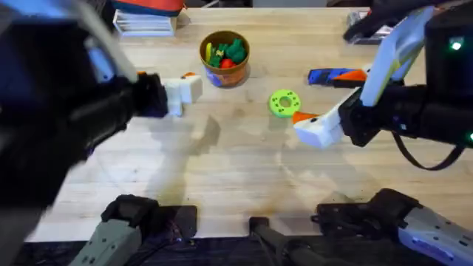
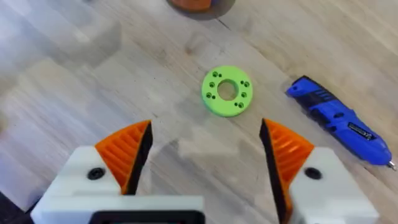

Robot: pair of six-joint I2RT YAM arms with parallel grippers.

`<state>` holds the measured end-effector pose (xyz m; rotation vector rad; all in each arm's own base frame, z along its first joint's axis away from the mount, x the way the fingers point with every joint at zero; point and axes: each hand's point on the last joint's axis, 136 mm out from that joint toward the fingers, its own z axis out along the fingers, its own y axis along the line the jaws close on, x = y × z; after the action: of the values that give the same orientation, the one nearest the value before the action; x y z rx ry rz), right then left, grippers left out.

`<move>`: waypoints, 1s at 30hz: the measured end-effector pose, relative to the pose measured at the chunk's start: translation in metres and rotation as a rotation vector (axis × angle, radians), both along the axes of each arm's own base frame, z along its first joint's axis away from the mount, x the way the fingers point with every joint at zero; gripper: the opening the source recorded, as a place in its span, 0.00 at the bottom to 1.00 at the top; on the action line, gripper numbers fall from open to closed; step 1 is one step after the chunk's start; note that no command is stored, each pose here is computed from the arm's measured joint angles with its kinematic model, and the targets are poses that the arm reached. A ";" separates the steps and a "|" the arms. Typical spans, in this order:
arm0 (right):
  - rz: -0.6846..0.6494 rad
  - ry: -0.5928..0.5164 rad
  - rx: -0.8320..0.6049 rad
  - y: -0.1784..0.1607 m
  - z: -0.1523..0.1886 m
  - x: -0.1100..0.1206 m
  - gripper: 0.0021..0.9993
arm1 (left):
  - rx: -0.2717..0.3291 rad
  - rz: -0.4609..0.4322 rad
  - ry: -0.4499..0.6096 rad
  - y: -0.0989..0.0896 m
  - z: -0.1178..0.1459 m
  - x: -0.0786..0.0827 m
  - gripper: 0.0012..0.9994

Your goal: Pick up the gripper from the table and insert it into the empty holder that is missing its gripper. Then pick up a screw, insert it into the mounting hole, and use the screwdriver to tighten it. Finally, clean up the table by picking up the vegetable and placing it into the bucket.

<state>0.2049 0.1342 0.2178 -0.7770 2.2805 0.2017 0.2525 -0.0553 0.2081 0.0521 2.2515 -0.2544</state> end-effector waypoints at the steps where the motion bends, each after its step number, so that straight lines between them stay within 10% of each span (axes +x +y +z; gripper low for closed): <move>1: -0.001 0.001 -0.001 0.000 0.000 0.000 0.99 | 0.031 0.031 0.049 0.006 -0.008 0.006 0.99; 10: -0.005 0.050 -0.035 0.003 -0.014 0.005 0.99 | 0.159 0.116 0.402 0.023 -0.095 0.042 0.99; 30: -0.005 0.134 -0.094 0.008 -0.038 0.012 0.99 | 0.021 0.431 0.628 0.037 -0.175 0.056 0.99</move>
<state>0.2168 0.1419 0.1796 -0.8280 2.4330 0.1488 0.3083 -0.0180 0.0332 -0.5688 2.8061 -0.0073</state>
